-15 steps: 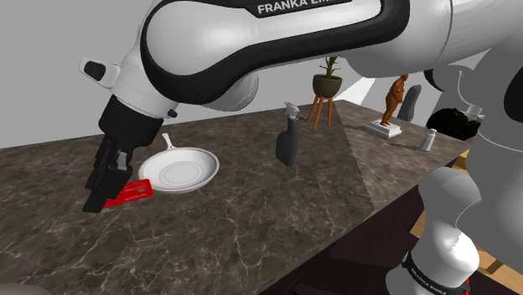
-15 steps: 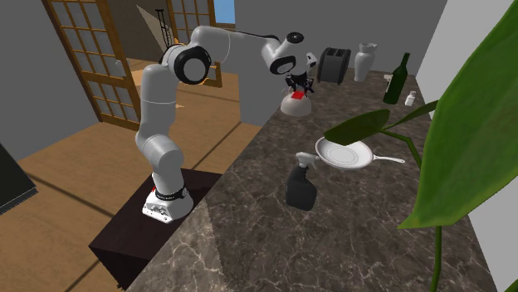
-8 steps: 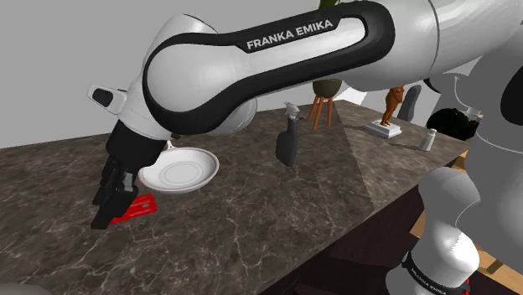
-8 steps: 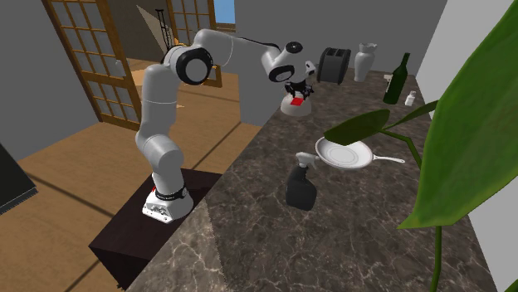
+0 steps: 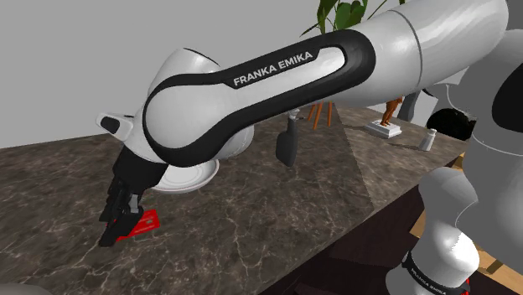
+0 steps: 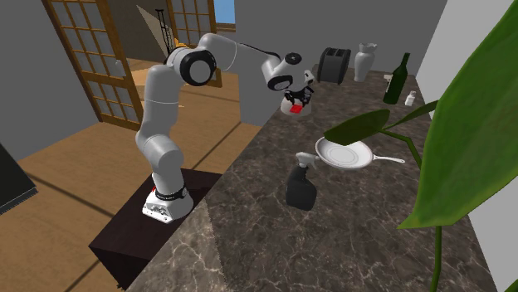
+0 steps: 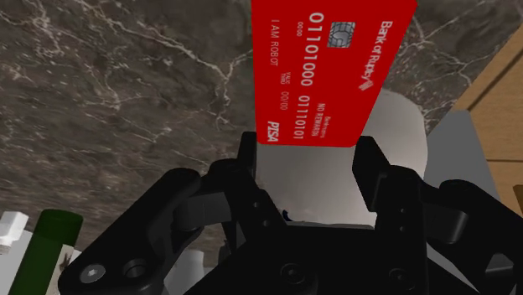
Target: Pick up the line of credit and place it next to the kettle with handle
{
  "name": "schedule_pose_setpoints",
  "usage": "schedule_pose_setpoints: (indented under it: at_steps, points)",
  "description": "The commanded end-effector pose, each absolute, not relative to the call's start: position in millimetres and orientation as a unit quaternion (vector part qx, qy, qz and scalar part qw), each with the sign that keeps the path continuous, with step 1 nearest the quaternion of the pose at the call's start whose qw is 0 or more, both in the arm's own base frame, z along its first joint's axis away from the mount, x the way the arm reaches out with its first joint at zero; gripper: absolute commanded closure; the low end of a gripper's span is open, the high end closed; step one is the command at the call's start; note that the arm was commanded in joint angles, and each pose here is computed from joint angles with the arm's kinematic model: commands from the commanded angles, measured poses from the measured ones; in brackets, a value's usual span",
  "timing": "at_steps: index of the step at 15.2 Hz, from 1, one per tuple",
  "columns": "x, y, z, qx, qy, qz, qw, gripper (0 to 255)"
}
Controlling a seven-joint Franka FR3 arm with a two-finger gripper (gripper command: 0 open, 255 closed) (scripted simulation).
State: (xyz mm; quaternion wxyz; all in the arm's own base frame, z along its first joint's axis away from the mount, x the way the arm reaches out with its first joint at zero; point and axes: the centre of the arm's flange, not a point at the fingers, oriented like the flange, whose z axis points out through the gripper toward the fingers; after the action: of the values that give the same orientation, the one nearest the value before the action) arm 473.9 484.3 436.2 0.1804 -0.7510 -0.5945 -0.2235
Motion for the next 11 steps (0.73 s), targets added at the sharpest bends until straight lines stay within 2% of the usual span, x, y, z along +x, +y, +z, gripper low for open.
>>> schedule_pose_setpoints:
  at_steps: [1, 11]
  points:
    - [473.2, 483.8, 425.8, -0.751, -0.594, -0.224, 0.180, 255]
    - [473.2, 483.8, 373.0, -0.751, -0.594, -0.224, 0.180, 255]
